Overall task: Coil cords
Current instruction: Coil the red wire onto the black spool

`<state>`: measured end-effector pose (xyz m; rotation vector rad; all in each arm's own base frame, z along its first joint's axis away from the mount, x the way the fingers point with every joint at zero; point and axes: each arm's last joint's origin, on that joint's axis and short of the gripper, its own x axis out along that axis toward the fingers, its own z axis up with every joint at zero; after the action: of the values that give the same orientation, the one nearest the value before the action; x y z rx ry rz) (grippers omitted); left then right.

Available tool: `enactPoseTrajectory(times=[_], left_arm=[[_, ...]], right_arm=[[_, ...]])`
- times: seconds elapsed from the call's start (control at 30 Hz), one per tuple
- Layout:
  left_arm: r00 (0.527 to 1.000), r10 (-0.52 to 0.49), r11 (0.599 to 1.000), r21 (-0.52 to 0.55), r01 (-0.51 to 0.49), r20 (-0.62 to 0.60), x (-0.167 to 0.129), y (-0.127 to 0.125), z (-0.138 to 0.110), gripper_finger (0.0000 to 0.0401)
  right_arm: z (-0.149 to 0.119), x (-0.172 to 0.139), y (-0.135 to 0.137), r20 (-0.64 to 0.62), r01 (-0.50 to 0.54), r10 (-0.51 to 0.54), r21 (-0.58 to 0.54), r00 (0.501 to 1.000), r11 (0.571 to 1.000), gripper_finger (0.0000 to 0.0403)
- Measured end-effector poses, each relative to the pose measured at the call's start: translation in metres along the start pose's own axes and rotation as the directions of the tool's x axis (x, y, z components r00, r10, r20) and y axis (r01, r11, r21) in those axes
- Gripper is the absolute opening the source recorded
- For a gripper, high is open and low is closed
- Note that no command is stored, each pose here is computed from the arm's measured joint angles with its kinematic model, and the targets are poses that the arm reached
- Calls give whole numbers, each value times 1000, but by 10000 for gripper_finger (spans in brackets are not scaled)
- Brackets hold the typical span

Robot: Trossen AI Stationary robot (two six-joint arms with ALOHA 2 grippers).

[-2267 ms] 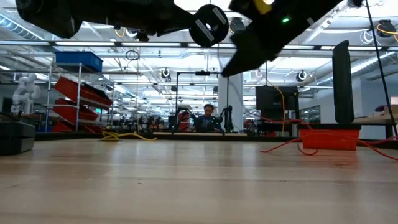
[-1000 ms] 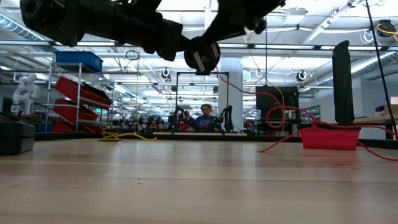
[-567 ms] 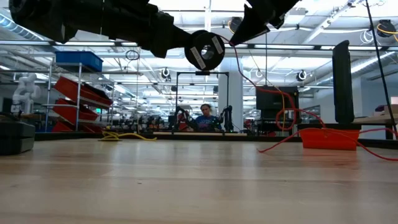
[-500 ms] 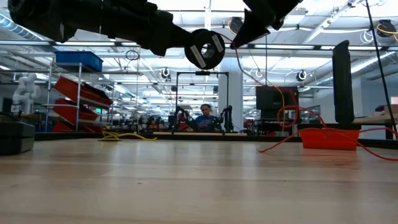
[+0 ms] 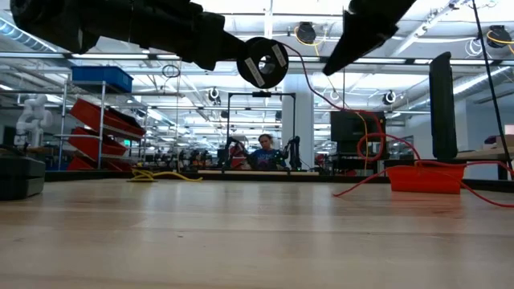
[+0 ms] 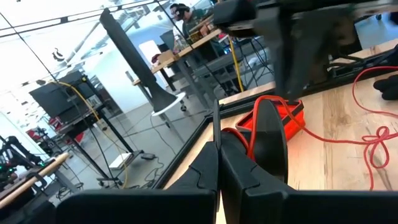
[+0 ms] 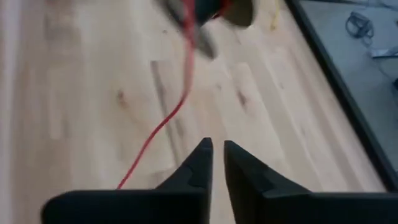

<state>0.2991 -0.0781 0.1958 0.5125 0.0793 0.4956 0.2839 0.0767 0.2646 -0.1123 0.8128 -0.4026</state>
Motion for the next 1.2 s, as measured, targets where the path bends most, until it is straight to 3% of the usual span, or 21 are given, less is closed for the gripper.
enactPoseTrajectory(times=[0.3,0.5,0.8,1.2], left_arm=[[1000,2,1000,-6,-2,0,0,0,0,0],[1000,4,1000,-7,-4,-2,0,0,0,0],[1000,4,1000,-9,-4,-2,0,0,0,0],[1000,-4,999,-35,4,3,0,0,0,0]], right_arm=[[-29,13,26,113,-93,86,59,990,994,132],[-45,27,29,198,-131,108,107,974,986,157],[-56,37,23,208,-72,39,156,977,985,122],[-56,52,22,206,-46,19,128,978,991,56]])
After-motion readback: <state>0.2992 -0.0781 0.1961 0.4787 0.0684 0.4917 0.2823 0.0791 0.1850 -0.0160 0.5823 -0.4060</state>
